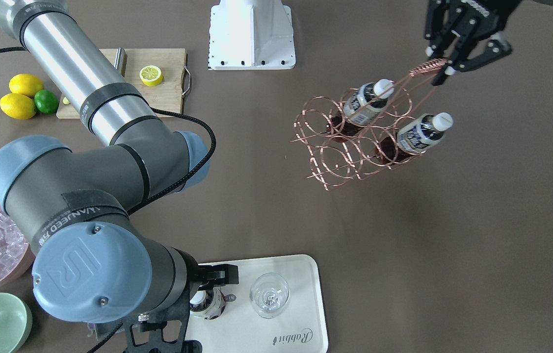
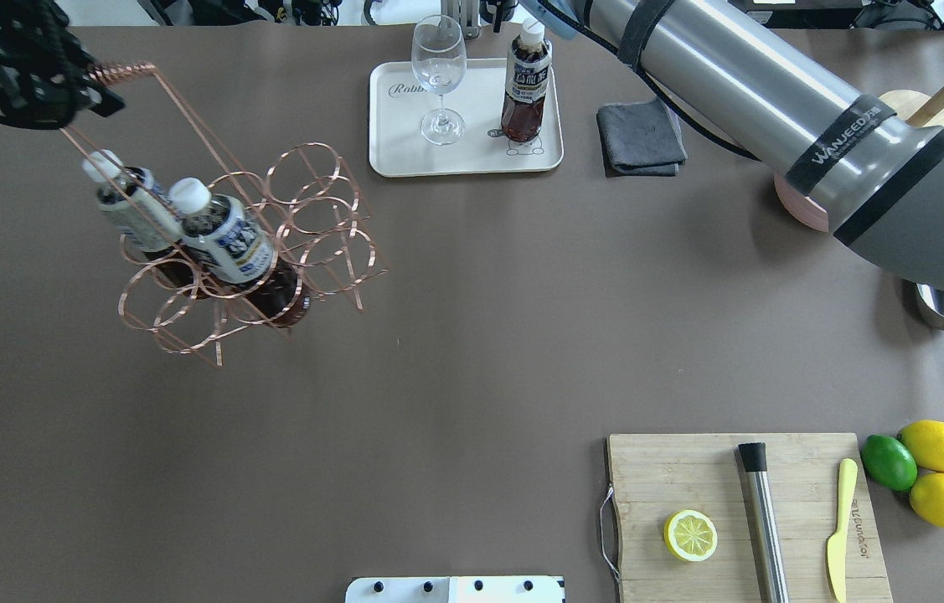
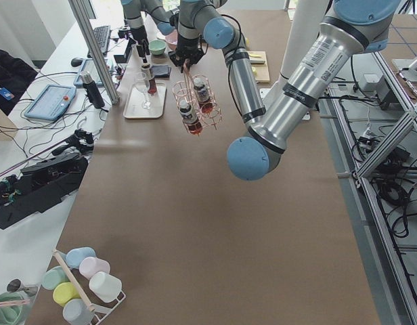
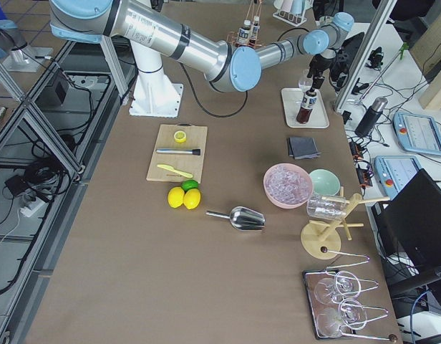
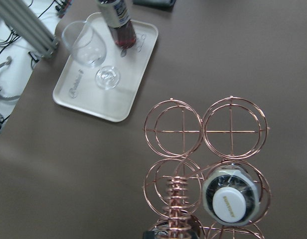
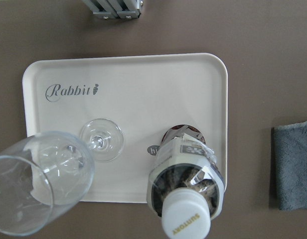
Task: Take tea from basket to plate
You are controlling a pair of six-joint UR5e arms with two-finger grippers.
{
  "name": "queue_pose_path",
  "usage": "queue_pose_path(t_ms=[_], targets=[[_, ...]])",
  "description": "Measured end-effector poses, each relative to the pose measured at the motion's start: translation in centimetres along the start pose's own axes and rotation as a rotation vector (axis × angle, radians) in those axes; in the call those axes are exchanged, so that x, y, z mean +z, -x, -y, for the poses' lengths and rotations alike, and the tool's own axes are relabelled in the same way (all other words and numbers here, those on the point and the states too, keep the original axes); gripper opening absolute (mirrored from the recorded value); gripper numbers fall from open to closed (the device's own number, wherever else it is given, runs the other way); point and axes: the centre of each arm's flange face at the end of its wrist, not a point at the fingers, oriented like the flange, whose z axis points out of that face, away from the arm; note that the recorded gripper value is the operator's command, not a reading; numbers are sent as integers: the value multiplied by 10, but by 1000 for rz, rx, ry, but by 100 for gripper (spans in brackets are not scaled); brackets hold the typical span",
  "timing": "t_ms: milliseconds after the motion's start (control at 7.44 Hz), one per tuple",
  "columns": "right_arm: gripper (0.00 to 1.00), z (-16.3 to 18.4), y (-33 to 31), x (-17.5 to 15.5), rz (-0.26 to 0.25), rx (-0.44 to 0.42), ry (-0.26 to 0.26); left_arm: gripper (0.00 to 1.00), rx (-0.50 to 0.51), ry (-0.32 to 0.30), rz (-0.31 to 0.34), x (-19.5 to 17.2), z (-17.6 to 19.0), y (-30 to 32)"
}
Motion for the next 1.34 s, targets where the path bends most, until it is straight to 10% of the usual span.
queue_pose_path(t_ms=[538,1345], targets=[[100,-63,-108,-56,-35,-25,-13,0,-89,135,93,-24,-143,125],[100,-292,-563,-52,-123,-72,15,0,152,170,226,13,-109,257]])
